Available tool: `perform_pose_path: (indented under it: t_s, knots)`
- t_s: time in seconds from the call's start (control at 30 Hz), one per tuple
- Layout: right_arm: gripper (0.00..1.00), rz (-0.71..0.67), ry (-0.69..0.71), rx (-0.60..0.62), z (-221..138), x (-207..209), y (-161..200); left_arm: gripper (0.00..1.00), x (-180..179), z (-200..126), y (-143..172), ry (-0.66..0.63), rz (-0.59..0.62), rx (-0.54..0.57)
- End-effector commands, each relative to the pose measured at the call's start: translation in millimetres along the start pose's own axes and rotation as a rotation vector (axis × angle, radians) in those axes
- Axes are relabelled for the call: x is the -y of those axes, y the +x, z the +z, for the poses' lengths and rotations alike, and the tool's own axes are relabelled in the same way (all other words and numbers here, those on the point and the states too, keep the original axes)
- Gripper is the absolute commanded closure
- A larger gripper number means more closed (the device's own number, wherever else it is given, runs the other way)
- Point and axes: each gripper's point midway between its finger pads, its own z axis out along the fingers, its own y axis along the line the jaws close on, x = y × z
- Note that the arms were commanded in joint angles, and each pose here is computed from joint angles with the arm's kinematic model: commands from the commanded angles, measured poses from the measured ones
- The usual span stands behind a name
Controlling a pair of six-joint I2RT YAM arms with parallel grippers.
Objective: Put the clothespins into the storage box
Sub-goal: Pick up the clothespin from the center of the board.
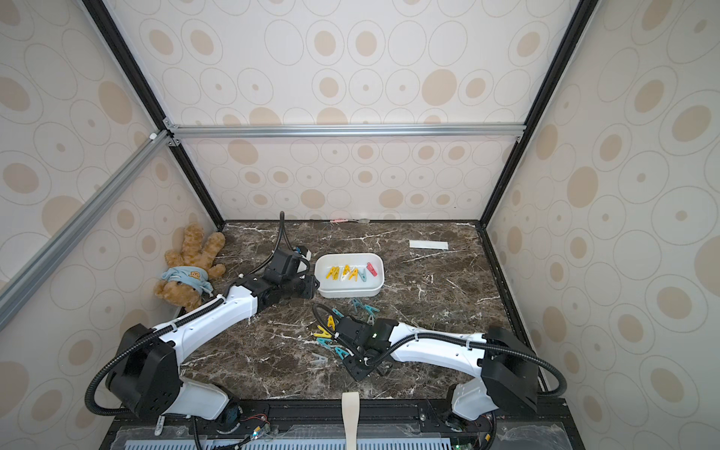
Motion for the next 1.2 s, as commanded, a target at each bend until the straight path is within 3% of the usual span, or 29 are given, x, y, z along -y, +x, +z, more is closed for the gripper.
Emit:
perform_pose_path:
  t_s: [0.0, 0.53, 0.93, 1.17]
  knots:
    - [0.61, 0.013, 0.046, -0.032, 12, 8, 9, 0.62, -5, -3, -3, -0.020, -0.014, 0.022]
    - [0.66, -0.049, 0.112, -0.079, 39, 15, 5, 0.61, -9, -3, 4, -0.030, -0.021, 0.010]
    - [0.90, -0.064, 0.118, -0.087, 43, 18, 9, 0.61, -11, -2, 6, -0.035, -0.032, 0.006]
    - [0.96, -0.080, 0.066, -0.062, 23, 8, 5, 0.61, -14, -6, 8, -0.046, -0.040, 0.012]
